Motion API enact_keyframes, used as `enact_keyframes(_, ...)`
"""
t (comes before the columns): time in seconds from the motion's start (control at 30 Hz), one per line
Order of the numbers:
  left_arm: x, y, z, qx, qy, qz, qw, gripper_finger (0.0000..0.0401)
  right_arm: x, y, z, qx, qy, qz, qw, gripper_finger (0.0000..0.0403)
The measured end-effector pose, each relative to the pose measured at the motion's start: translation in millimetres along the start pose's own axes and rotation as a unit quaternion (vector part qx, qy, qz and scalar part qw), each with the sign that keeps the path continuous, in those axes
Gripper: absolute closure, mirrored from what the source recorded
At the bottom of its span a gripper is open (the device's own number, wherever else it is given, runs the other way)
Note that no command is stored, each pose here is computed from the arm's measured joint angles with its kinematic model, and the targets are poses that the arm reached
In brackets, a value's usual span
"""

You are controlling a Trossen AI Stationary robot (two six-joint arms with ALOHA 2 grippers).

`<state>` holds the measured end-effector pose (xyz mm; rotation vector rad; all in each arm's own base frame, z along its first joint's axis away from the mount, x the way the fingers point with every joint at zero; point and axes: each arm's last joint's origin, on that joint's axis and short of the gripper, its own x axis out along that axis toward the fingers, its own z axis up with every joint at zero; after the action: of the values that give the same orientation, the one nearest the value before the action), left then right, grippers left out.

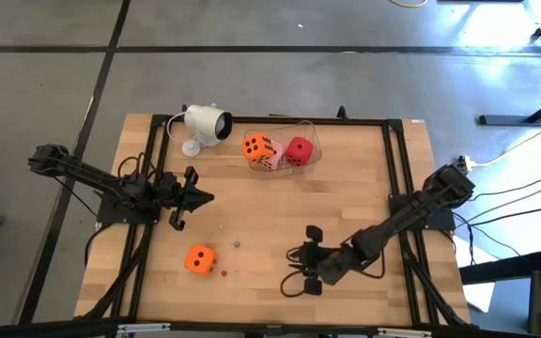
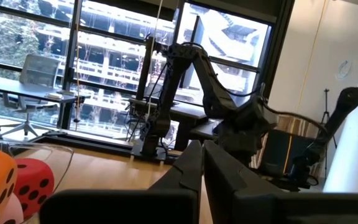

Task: Pick & Place Dice
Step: Put the bottom small blue die into the transparent bin

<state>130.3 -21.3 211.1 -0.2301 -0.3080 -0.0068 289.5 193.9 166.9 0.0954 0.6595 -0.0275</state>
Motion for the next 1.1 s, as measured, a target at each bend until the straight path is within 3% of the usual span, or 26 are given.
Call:
enact_keyframes(0.43, 0, 0, 0, 0.000, 0.000, 0.000, 1.000, 0.0389, 11, -5, -24, -0.029, 0.079, -0.030, 0.996, 0.0174)
enact_keyframes(0.8, 0, 0, 0, 0.000, 0.000, 0.000, 1.000, 0.0392, 12, -18, -28, -0.003, 0.111, -0.075, 0.991, 0.0187)
enact_keyframes(1.1, 0, 0, 0, 0.000, 0.000, 0.000, 1.000, 0.0390, 18, -26, -24, 0.047, 0.137, -0.051, 0.988, 0.0197)
